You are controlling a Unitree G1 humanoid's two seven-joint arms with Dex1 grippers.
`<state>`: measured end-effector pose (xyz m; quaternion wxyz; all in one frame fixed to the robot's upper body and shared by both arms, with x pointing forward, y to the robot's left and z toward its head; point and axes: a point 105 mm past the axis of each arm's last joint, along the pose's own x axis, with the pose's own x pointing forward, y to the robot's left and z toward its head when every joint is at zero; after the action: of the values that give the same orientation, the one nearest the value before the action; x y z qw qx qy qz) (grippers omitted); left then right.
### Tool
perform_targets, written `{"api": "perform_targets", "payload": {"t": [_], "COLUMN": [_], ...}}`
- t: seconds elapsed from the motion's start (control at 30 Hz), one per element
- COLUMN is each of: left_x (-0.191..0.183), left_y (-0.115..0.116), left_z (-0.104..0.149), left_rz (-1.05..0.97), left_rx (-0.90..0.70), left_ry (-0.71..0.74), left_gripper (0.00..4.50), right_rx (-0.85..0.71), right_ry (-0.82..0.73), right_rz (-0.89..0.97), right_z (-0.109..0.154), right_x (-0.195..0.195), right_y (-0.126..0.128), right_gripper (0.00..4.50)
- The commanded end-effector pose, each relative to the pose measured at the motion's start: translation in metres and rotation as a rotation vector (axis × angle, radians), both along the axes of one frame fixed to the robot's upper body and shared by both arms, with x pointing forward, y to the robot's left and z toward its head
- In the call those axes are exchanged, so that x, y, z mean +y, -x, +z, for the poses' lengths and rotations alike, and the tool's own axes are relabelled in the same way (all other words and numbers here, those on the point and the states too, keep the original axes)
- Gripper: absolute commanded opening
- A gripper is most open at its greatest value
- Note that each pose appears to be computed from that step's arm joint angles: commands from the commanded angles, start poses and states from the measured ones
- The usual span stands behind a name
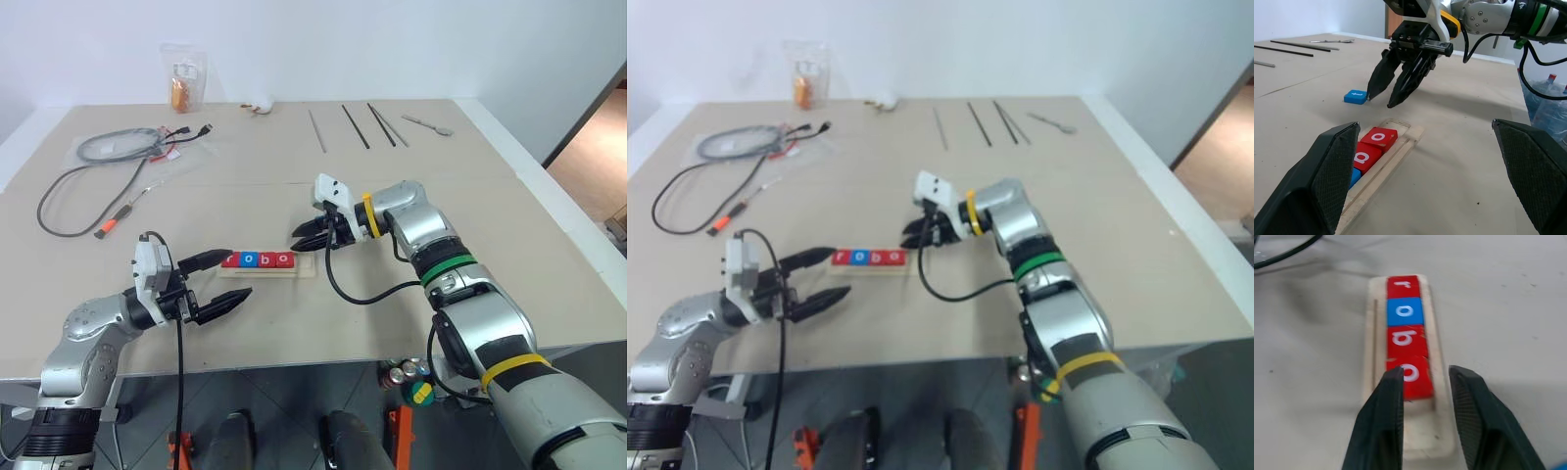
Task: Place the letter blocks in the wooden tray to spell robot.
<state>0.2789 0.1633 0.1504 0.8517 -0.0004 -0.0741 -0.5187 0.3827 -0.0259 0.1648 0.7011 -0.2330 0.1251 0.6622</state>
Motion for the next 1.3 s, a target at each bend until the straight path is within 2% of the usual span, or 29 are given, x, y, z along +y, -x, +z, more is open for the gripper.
{"api": "perform_targets", "payload": {"t": [0.03,0.1,0.2,0.27,0.3,0.7,1.03,1.13,1.3], "left_x": [0.001,0.001,0.001,0.001,0.002,0.002,0.003,0.003,0.003], "left_y": [0.001,0.001,0.001,0.002,0.002,0.001,0.001,0.001,0.001], "left_z": [0.009,0.009,0.009,0.009,0.009,0.009,0.009,0.009,0.009], "left_rz": [-0.003,-0.002,0.000,0.001,0.002,0.003,0.004,0.003,-0.002], "left_rx": [-0.046,-0.046,-0.045,-0.045,-0.045,-0.047,-0.051,-0.052,-0.051], "left_ry": [-0.004,-0.004,-0.004,-0.004,-0.004,-0.004,-0.008,-0.008,-0.010], "left_gripper": [4.50,4.50,4.50,4.50,4.50,4.50,4.50,4.50,4.50], "right_rx": [-0.013,-0.010,0.001,0.002,0.002,-0.033,-0.052,-0.055,-0.036], "right_ry": [-0.014,-0.014,-0.032,-0.034,-0.032,0.064,0.074,0.061,-0.020], "right_rz": [0.056,0.076,0.084,0.089,0.087,0.039,0.009,0.017,0.075], "right_z": [0.007,0.005,0.006,0.006,0.005,-0.016,-0.017,-0.010,0.030], "right_x": [0.010,0.012,0.014,0.015,0.016,0.013,0.016,0.016,-0.001], "right_y": [0.009,0.013,0.016,0.018,0.018,0.010,0.002,0.002,0.007], "right_gripper": [1.63,1.63,0.86,0.13,0.06,0.06,0.06,0.06,0.06]}}
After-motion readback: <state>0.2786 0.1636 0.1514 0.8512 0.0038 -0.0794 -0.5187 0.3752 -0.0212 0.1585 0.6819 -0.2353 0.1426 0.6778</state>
